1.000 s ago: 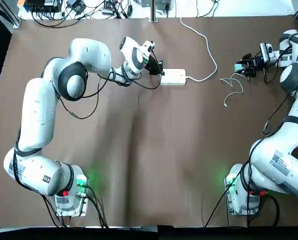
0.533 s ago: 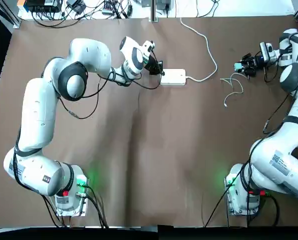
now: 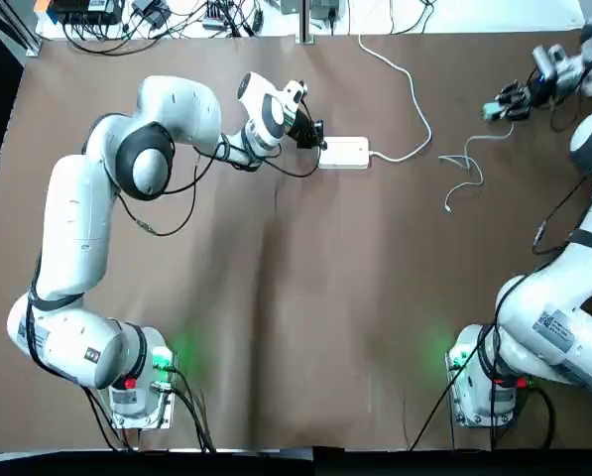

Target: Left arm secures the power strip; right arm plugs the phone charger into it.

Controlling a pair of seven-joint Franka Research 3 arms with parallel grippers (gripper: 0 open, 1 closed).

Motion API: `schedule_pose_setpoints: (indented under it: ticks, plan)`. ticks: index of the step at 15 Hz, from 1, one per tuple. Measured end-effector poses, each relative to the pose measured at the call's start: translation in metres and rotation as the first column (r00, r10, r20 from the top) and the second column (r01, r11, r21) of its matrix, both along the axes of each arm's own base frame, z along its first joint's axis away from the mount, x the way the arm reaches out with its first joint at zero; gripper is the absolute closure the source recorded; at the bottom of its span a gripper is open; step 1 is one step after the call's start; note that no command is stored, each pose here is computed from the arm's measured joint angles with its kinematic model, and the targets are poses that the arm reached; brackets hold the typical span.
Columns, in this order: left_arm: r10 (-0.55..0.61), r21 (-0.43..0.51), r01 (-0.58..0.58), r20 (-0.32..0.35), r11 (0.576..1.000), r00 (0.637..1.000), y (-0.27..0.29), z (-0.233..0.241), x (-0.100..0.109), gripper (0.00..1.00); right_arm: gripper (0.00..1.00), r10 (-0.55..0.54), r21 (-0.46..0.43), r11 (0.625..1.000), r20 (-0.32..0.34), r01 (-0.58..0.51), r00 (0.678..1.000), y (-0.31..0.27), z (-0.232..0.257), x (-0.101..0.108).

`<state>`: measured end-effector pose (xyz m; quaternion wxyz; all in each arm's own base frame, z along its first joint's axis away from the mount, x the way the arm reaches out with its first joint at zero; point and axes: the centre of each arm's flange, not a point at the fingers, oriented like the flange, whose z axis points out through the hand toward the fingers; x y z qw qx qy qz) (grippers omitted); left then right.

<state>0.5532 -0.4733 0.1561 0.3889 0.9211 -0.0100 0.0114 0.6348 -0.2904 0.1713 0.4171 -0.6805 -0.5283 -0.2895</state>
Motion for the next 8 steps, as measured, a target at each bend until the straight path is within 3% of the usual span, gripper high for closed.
schedule_pose_setpoints:
  ticks: [3,4,8]
  plan:
    - [0.000,0.000,0.000,0.000,1.000,1.000,0.000,0.000,0.000,0.99,0.52,-0.042,-0.140,0.990,-0.073,0.032,0.996,0.005,0.097,0.015]
    - [0.001,0.000,-0.001,0.001,1.000,1.000,0.000,0.000,0.000,0.99,0.52,-0.106,-0.230,0.971,-0.140,0.072,0.984,0.014,0.152,0.019]
    - [0.001,0.001,-0.001,0.002,1.000,1.000,0.000,0.000,0.000,0.99,0.52,-0.241,-0.383,0.915,-0.263,0.128,0.934,0.067,0.226,0.032]
